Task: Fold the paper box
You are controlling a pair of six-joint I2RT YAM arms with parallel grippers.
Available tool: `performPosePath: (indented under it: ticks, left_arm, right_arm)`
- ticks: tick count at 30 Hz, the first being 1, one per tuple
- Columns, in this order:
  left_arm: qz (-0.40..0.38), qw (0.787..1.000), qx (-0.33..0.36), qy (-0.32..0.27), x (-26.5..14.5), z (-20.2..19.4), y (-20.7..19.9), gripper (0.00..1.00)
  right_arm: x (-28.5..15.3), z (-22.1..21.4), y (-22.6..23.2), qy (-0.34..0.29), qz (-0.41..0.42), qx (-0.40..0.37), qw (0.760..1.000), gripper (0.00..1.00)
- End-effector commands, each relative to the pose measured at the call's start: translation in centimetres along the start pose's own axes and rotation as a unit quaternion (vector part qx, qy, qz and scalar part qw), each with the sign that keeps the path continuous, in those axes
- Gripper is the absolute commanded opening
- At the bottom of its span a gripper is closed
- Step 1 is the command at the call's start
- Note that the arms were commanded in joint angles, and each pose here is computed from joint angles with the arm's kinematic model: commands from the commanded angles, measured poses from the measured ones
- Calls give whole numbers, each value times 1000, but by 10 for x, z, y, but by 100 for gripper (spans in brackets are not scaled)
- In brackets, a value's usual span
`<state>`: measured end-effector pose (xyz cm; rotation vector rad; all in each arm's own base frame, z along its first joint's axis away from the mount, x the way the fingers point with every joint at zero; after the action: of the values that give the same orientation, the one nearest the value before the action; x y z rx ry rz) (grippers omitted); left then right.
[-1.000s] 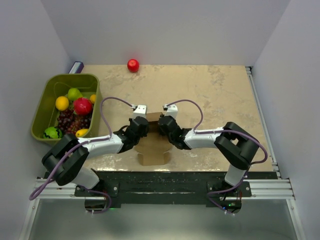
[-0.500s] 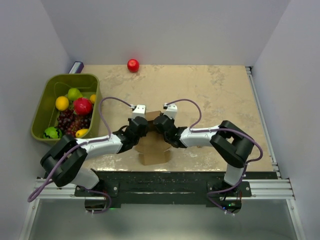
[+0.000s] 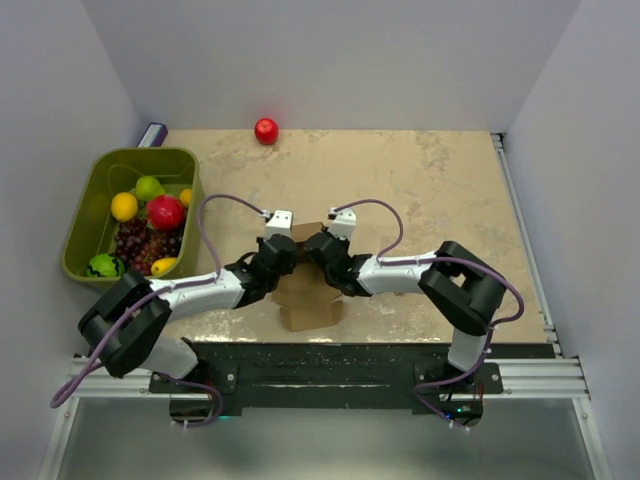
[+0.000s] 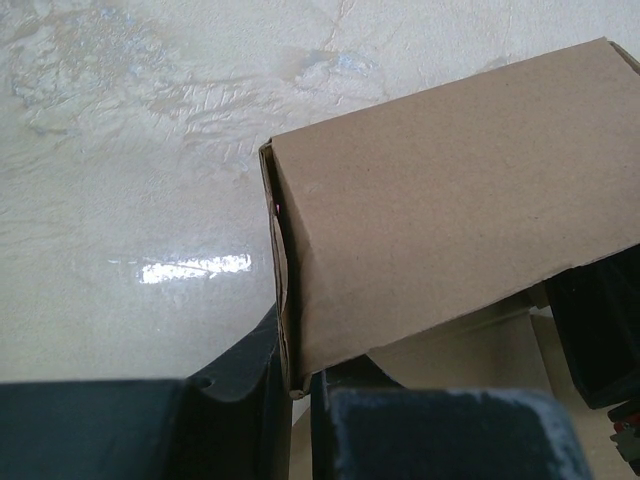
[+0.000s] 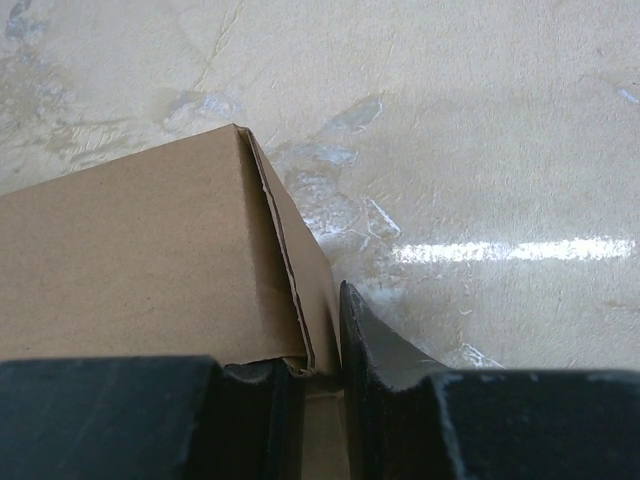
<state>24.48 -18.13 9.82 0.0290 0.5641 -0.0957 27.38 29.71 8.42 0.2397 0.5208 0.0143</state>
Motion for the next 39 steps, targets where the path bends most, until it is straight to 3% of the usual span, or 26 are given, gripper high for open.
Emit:
performPosePath:
  ticks: [1,10,16,22,29,38,39]
  left_arm:
    - [52,998,26,10,-11,-7,23,0]
    - [42,999,20,8,-15,-4,21,0]
    - [21,999,13,24,-9,-12,14,0]
    - [21,999,8,49,-3,-18,8,0]
    - [35,996,14,80,-1,-19,5,1]
    - [-9,998,4,67,-17,-10,4,64]
    - [-10,998,6,66,-19,-10,6,75]
  right_arm:
    - [10,-21,-83,5,-176,-83,981,0]
    - [10,-22,-87,0,-188,-87,978,0]
    - [6,-10,-69,10,-138,-78,987,1]
    - [-9,9,-56,11,-78,-73,994,26]
    - [-25,13,-38,57,12,-85,995,71]
    - [-69,50,-22,74,130,-108,983,89]
    - [-72,57,-22,72,131,-108,983,91]
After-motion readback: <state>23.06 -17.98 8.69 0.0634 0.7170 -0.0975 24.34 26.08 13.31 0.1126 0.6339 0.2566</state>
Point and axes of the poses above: each gripper's point midway between its finger pads, its own x axis out along the fingers, its own y axis along the line the jaws close on, z = x × y, the point moved 7 cm from there along -x, back along the fingers
